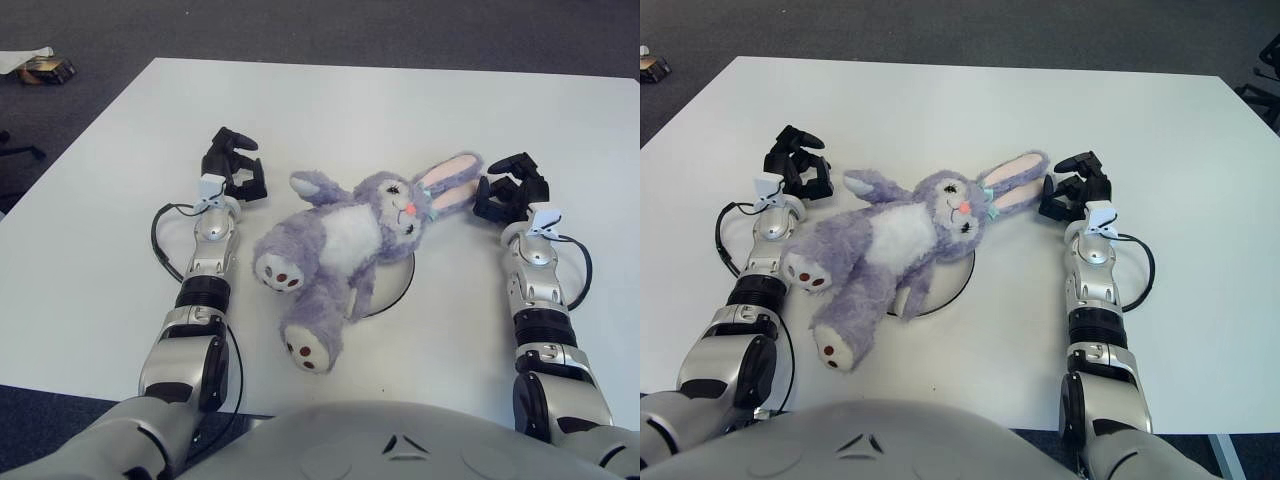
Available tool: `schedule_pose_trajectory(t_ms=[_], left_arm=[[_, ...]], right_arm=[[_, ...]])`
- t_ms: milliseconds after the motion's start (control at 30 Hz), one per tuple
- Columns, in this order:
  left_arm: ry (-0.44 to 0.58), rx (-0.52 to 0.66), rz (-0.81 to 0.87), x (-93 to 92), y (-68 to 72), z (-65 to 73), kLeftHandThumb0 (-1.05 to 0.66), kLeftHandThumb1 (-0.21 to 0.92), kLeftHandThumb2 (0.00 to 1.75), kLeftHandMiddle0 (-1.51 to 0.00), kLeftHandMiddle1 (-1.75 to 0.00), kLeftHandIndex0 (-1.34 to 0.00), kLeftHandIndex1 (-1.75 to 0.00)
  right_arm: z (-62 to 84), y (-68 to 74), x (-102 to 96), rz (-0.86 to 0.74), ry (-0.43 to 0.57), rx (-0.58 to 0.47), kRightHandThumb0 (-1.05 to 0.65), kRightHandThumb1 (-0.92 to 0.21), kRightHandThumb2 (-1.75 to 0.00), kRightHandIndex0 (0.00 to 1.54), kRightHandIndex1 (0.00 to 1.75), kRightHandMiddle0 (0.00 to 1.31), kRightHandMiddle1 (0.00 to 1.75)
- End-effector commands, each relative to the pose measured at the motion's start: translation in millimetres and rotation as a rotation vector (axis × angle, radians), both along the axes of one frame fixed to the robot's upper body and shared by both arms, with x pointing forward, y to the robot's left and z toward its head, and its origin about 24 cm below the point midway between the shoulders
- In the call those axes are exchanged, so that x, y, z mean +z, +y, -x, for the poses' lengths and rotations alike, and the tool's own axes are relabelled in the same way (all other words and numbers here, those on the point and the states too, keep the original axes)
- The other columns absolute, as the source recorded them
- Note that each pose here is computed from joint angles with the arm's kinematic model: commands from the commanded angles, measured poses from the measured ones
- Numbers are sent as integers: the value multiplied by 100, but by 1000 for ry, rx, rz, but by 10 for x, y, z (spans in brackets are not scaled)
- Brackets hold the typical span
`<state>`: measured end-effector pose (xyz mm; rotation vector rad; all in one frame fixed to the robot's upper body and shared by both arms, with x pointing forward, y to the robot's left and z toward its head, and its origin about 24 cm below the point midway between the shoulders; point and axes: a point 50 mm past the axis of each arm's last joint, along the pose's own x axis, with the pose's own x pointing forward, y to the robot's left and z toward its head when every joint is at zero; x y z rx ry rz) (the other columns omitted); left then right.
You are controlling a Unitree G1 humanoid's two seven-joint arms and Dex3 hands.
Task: Put the doll into the plate.
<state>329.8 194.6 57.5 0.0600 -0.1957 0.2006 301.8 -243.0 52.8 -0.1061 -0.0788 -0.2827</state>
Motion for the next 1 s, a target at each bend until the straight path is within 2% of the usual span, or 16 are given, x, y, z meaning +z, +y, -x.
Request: schedule_pose_trajectory(t_ms=[0,300,967], left_arm=[[70,17,54,-162,13,56,-1,27,138,-54,-175,-52,-175],[86,29,88,-199,-9,99,-1,27,138,-54,-175,-52,-175],[133,6,80,-259,-12,149,-1,25,140,-55,-175,-53,-175]], right_arm=[[28,84,-251,-73,127,36,-1,-11,-155,76,174,56,170],[30,136,-305,-137,165,46,-1,-9,-156,78,175,60,166],[82,248,-399,-172,203,44,-1,-5,-158,80,175,66,160]])
